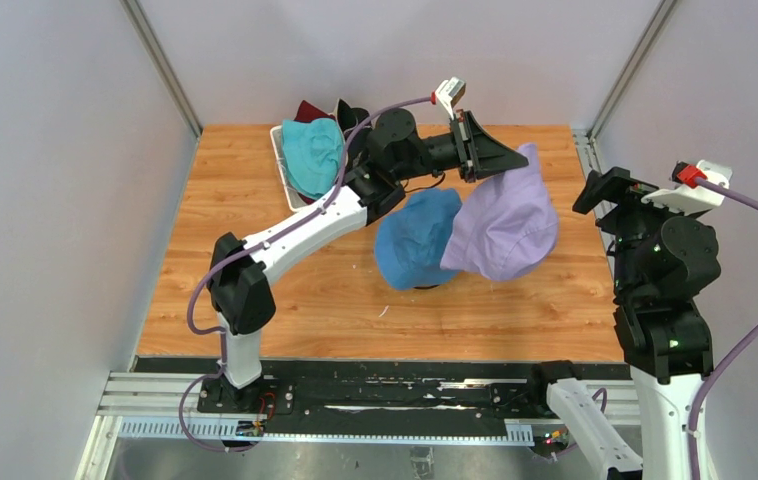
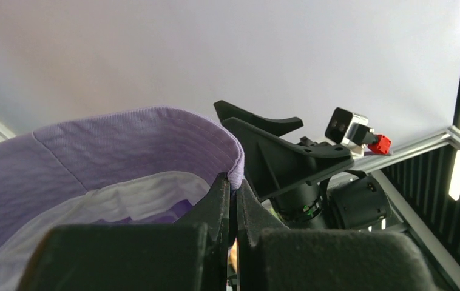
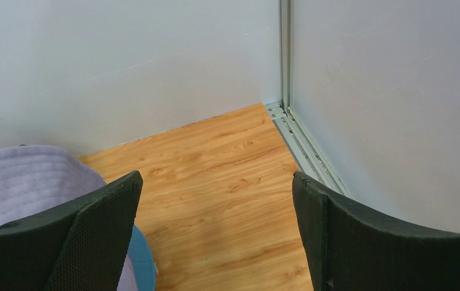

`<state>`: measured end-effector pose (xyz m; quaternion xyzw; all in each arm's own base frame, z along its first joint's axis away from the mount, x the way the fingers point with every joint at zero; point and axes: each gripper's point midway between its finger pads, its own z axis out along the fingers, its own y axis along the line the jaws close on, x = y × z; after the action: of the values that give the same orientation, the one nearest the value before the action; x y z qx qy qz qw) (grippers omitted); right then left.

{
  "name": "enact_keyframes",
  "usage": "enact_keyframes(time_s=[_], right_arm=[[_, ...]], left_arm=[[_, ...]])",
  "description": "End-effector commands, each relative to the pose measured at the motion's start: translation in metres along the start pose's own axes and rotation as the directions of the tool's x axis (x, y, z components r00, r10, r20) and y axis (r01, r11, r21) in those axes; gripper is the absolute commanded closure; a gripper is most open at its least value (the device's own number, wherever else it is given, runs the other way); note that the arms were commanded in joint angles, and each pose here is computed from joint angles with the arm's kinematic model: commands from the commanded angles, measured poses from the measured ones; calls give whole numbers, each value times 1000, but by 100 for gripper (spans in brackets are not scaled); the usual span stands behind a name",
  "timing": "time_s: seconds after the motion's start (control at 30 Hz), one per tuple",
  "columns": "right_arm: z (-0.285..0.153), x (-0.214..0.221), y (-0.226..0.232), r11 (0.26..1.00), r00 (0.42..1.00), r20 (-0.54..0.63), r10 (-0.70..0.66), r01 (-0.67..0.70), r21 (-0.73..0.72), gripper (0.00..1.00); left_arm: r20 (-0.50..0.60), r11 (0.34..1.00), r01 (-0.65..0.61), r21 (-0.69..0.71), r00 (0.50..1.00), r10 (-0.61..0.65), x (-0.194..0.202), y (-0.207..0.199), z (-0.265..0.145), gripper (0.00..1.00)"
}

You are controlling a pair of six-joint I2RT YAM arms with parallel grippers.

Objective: Stack the hats
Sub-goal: Stack the hat on the hat.

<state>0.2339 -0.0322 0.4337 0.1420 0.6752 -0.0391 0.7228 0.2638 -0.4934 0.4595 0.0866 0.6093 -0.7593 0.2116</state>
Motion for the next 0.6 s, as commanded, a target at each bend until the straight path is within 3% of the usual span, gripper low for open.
enact_keyframes(time_s=[0.0, 0.2, 0.57], right_arm=[[-3, -5, -3, 1000, 1000, 11, -13, 13, 10, 8], [0, 0, 0, 1000, 1000, -3, -15, 15, -4, 7], [10, 14, 12, 999, 999, -38, -7, 6, -46, 8]], left_arm=[[-18, 998, 30, 49, 999, -29, 8, 0, 1, 100], [-6, 997, 62, 45, 998, -62, 2, 18, -10, 100], [120, 994, 52, -98, 992, -40, -42, 46, -82, 100]])
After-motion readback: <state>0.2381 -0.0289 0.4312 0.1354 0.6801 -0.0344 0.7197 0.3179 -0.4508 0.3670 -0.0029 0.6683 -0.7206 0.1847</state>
